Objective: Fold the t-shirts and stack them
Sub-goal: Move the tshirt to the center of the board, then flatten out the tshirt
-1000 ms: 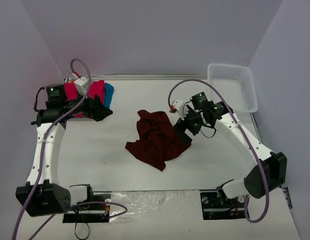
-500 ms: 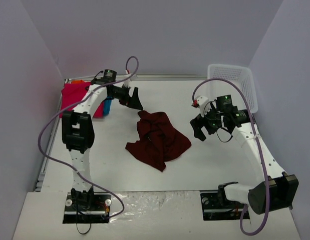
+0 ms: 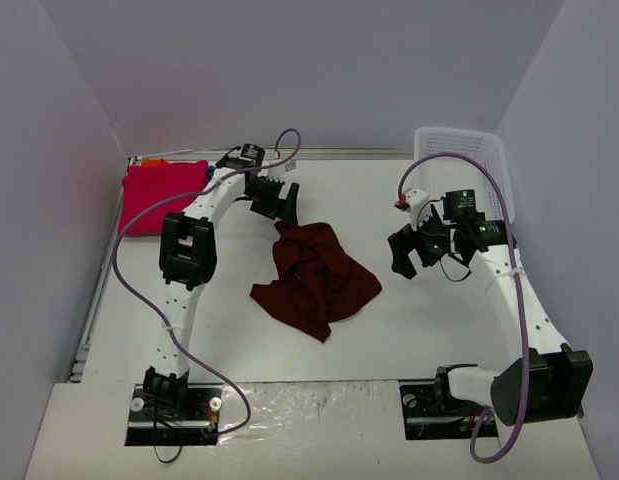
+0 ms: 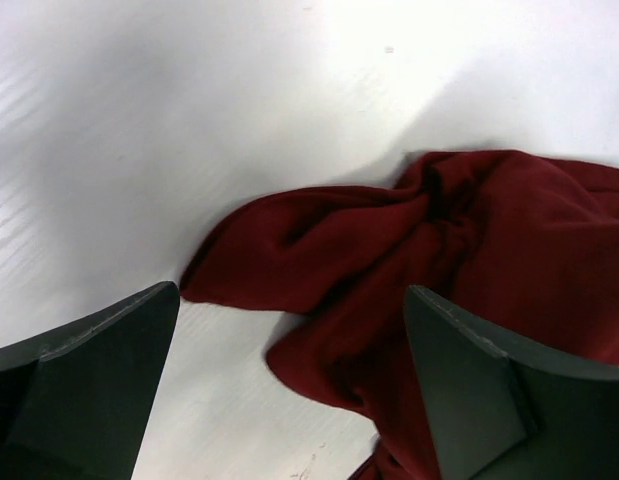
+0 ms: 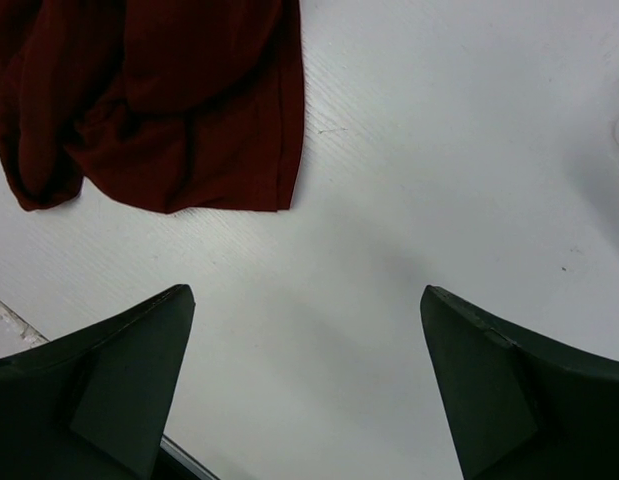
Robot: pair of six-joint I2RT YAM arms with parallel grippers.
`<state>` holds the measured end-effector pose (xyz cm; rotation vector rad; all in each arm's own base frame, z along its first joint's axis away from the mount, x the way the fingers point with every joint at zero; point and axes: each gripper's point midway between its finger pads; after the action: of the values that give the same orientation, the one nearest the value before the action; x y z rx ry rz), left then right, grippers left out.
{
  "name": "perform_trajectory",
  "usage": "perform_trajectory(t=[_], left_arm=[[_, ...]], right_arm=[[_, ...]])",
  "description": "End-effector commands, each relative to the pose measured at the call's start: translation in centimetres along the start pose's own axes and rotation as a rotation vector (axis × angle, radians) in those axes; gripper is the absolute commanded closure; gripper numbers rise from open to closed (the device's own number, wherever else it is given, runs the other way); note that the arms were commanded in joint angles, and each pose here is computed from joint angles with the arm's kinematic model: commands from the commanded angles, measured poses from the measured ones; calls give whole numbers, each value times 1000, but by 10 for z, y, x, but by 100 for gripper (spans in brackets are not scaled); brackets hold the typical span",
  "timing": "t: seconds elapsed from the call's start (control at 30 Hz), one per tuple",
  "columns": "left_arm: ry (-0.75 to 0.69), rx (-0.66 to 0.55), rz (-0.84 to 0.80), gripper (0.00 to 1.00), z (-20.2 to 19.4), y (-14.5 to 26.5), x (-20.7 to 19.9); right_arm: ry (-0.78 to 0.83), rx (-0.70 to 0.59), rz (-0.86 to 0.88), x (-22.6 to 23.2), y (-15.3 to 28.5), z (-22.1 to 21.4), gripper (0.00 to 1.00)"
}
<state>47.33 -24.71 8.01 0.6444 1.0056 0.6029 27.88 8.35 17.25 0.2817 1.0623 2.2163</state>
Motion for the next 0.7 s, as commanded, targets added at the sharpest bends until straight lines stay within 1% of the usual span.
perform_trajectory(t=[0.0, 0.07, 0.1, 0.2, 0.47, 0.53, 0.57, 0.6, 0.63, 0.67], left_arm=[[64, -60, 121, 6, 16, 23, 16], [94, -80, 124, 6, 20, 22, 23], [85, -77, 123, 6, 21, 23, 23], [90, -40, 110, 6, 12, 15, 24], [32, 101, 110, 6, -23, -4, 20], [35, 112, 106, 6, -26, -7, 20], [36, 116, 95, 5, -28, -8, 19], [39, 123, 90, 1, -30, -10, 18], [37, 125, 81, 7, -30, -11, 16], [39, 130, 74, 18, -31, -12, 15]], right_arm=[[-3, -35, 24, 4, 1, 0, 7], [-6, -35, 23, 4, 0, -2, 7], [-8, -34, 22, 3, -1, -2, 6], [-7, -32, 17, 2, -1, -3, 6], [-15, -37, 18, 2, -2, -3, 6], [-16, -47, 28, 4, -1, -1, 6], [-19, -50, 39, 6, -1, 0, 7], [-18, -57, 50, 8, -1, 3, 9], [-12, -67, 93, 15, -1, 7, 12], [-2, -74, 118, 19, -1, 12, 17]])
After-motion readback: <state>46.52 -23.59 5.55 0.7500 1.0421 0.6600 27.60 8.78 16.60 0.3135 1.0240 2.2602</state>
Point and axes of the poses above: each gripper's point midway between its finger pads, its own y axis back along the fingers, its own x axis along the line the jaws close on, z = x × y, and after that the axes turned 11 degrees about y, right-handed
